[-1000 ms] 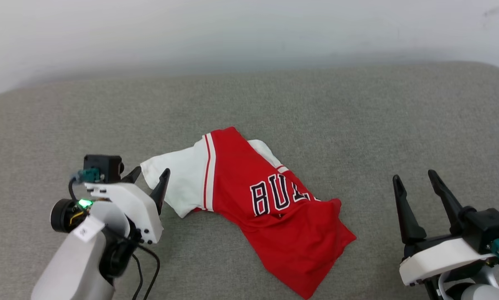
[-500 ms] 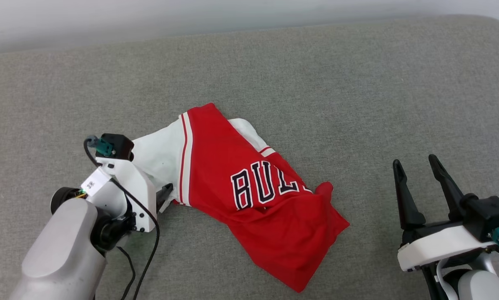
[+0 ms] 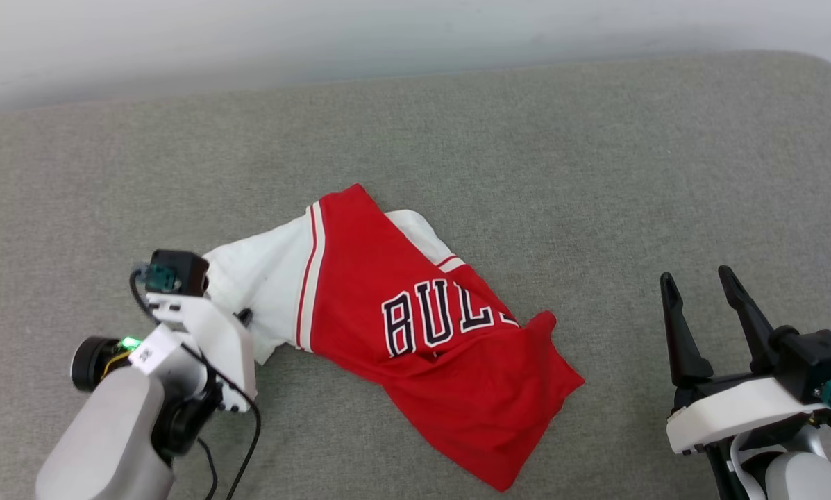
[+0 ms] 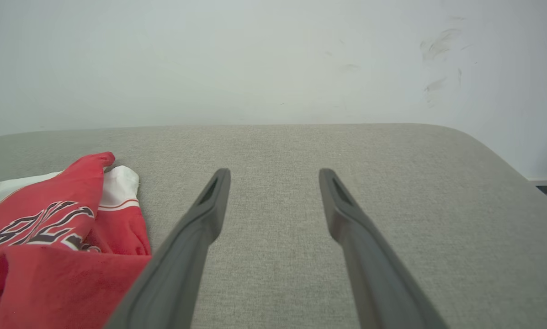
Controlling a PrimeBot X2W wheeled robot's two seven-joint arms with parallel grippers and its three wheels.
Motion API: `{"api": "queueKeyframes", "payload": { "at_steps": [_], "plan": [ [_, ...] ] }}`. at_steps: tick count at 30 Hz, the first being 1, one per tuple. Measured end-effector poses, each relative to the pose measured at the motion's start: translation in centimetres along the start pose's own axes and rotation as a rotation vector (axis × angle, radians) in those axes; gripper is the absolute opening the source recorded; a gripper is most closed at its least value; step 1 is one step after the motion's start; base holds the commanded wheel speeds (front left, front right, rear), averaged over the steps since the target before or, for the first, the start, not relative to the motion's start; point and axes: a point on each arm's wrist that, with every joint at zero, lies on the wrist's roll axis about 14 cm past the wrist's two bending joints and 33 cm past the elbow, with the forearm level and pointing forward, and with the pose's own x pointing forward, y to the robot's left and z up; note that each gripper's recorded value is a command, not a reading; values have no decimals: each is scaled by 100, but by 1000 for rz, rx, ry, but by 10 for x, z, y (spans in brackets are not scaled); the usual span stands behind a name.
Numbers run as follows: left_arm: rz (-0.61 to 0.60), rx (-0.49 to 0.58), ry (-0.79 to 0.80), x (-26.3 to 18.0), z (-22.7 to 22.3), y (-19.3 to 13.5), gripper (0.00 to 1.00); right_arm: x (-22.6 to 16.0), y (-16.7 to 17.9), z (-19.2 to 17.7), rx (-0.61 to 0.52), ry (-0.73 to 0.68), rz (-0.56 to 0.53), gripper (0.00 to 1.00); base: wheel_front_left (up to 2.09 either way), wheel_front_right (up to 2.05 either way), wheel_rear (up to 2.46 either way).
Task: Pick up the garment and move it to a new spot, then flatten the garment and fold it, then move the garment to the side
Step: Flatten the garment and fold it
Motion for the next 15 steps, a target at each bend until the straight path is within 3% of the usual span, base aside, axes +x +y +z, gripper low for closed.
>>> {"api": "queueKeyframes", "payload": {
  "at_steps": [8,15],
  "plan": [
    [114,-79,-16,-51,-40,21,0,-4,9,8,-6,-19,26,100,0,0,0],
    [134,-209,65,-80,-96,9,0,-9,15,13,-9,-25,43,100,0,0,0]
  ]
}}
